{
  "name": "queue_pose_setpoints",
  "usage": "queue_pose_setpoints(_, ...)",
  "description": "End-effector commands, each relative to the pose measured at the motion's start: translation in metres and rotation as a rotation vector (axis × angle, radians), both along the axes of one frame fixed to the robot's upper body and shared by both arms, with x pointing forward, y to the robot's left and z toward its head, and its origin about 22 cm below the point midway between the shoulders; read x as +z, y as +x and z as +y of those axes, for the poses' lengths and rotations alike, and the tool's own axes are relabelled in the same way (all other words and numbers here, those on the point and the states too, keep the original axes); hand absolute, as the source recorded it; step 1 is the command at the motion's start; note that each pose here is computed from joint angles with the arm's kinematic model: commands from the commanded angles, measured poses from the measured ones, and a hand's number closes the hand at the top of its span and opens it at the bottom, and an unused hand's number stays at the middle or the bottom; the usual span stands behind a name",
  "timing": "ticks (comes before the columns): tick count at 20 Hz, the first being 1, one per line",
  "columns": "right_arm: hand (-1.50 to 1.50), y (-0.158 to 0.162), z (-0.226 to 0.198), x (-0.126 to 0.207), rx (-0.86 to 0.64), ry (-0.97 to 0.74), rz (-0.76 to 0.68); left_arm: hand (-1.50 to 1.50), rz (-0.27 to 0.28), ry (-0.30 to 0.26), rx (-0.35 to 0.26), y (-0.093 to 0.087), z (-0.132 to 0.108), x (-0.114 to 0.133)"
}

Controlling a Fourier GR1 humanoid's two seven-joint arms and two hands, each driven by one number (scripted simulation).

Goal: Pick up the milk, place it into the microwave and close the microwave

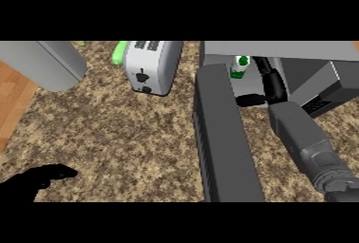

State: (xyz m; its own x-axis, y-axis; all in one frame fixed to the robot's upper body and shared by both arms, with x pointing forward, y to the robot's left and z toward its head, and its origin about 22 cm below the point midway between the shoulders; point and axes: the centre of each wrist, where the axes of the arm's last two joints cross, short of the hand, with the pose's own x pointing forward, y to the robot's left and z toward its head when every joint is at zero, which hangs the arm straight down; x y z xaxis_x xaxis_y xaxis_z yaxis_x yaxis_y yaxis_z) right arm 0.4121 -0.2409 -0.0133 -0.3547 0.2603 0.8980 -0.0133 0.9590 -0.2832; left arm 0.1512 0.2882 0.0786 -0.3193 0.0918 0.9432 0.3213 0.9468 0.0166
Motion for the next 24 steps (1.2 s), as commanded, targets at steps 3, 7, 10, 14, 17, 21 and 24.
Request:
queue_pose_setpoints(3,-1.5,-0.016,0.007,-0.024,0.112,0.172,0.053,1.5,0.04,-0.016,-0.056,0.012,-0.022,-0.007)
queue_pose_setpoints(7,-1.5,-0.045,-0.013,-0.059,0.14,0.238,0.083,1.5,0.069,0.0,-0.078,0.02,-0.041,0.012)
queue_pose_setpoints(10,-1.5,-0.067,-0.018,-0.08,0.13,0.23,0.08,1.5,0.083,0.002,-0.078,0.011,-0.05,-0.01)
queue_pose_setpoints(14,-1.5,-0.073,-0.047,-0.078,0.144,0.207,0.096,1.5,0.09,0.031,-0.155,0.032,-0.074,0.01)
queue_pose_setpoints(17,-1.5,-0.088,-0.027,-0.094,0.153,0.207,0.105,1.5,0.089,0.071,-0.18,0.052,-0.085,-0.003)
queue_pose_setpoints(21,-1.5,-0.113,-0.07,-0.098,0.088,0.206,0.108,1.5,0.075,0.095,-0.189,0.055,-0.094,0.002)
queue_pose_setpoints(24,-1.5,-0.132,-0.098,-0.1,0.092,0.229,0.104,1.5,0.031,0.111,-0.232,0.062,-0.123,0.001)
